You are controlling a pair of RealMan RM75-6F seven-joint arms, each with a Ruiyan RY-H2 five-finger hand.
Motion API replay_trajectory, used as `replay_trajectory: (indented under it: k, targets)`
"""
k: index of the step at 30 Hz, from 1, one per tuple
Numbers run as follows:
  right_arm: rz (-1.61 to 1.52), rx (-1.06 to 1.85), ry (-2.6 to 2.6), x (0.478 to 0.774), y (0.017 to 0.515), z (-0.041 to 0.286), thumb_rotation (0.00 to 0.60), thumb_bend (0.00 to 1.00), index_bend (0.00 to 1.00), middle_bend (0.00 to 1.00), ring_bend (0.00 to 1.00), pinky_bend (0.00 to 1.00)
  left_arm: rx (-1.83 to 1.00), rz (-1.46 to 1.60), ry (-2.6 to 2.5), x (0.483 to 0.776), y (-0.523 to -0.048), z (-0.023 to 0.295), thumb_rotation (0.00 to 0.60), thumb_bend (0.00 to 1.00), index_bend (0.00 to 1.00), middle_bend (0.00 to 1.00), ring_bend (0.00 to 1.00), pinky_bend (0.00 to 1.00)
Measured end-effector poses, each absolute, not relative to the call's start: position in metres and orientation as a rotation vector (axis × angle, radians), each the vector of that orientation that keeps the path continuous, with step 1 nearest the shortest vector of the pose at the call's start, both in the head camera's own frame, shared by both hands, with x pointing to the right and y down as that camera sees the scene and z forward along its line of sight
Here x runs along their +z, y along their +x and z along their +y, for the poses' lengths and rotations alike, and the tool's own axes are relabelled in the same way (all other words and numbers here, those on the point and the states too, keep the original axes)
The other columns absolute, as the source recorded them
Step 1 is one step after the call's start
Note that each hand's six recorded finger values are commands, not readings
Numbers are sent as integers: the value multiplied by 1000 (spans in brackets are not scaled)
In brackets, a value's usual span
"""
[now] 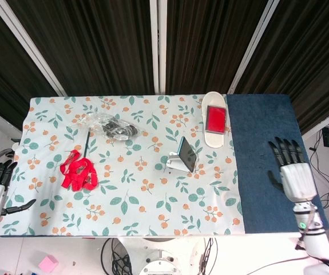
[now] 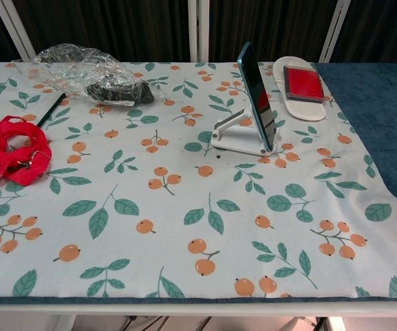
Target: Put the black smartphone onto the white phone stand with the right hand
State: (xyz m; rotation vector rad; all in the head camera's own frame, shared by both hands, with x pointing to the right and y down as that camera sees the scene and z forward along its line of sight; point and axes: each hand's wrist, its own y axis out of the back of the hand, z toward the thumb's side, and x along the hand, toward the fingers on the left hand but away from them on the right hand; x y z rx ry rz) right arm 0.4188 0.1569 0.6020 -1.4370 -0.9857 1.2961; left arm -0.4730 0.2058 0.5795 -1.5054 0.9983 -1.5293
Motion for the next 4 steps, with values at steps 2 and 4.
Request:
replay_trajectory:
  k: [2,4]
  targets:
    - [-982,1389,-1380,586,442,176,600,239,0,0,0,0,-1514,1001,-1503,578,-470,204,298,20,49,46,48,174]
    - [-973,1443,-1333,576,456,190,600,239,0,0,0,0,-1505,999,-1500,578,-467,202,300,20,49,46,48,174]
